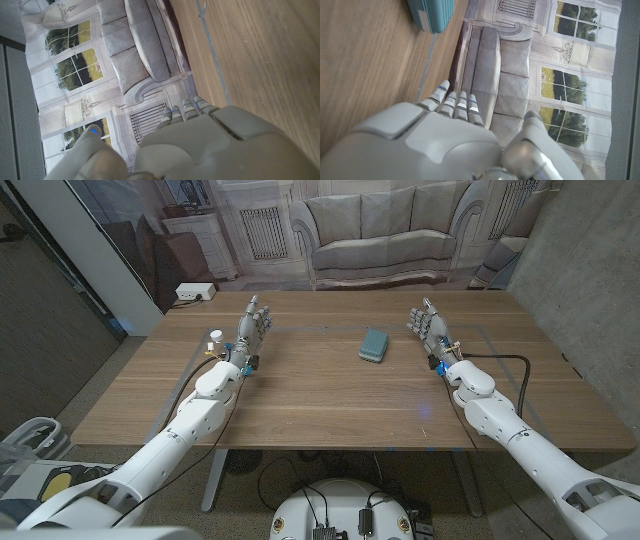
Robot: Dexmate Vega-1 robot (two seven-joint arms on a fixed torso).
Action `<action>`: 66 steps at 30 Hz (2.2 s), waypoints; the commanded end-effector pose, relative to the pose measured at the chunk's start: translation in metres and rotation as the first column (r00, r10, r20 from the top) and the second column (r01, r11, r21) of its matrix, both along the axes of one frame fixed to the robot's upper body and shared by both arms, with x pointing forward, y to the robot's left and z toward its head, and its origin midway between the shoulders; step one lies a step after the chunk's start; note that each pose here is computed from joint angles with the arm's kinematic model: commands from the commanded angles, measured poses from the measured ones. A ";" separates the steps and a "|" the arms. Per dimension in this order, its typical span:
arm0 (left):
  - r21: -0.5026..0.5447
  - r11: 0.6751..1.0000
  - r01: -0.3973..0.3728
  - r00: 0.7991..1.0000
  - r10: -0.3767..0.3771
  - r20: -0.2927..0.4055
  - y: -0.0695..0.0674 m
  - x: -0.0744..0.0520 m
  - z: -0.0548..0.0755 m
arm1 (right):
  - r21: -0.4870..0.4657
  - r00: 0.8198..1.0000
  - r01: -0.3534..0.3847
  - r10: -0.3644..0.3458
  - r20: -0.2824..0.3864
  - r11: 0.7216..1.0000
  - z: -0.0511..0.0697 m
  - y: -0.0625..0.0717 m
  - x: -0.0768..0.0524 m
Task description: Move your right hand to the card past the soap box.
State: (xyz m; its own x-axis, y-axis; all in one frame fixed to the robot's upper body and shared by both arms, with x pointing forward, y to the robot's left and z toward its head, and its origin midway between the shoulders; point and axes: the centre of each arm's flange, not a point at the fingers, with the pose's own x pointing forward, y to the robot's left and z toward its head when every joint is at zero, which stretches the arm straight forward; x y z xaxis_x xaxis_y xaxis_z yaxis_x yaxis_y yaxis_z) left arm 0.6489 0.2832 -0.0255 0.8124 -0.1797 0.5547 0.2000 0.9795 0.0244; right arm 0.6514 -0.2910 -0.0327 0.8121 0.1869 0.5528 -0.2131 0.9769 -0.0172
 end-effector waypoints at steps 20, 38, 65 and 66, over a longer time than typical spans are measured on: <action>0.004 1.000 0.018 1.000 -0.018 -0.006 -0.012 0.001 0.009 | -0.045 0.999 -0.028 0.030 0.043 0.999 0.010 -0.003 -0.011; 0.036 0.999 0.027 1.000 -0.026 -0.011 -0.017 0.001 0.014 | -0.066 0.996 -0.037 0.043 0.083 0.997 0.018 -0.023 -0.018; 0.053 0.998 0.040 0.999 -0.041 0.017 -0.020 -0.007 0.023 | -0.101 0.988 0.000 0.015 0.155 0.995 0.018 -0.042 -0.054; 0.050 0.998 0.040 0.999 -0.041 0.018 -0.020 -0.007 0.023 | -0.103 0.988 0.001 0.015 0.156 0.995 0.018 -0.042 -0.055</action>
State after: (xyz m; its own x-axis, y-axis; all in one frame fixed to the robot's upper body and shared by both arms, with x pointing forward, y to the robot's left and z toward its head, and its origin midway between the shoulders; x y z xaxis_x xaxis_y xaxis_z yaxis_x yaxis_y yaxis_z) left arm 0.6443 0.2640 -0.0055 0.8009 -0.2371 0.5499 0.2367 0.9688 0.0729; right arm 0.6093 -0.3277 -0.0156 0.7302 0.2503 0.6358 -0.2183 0.9672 -0.1301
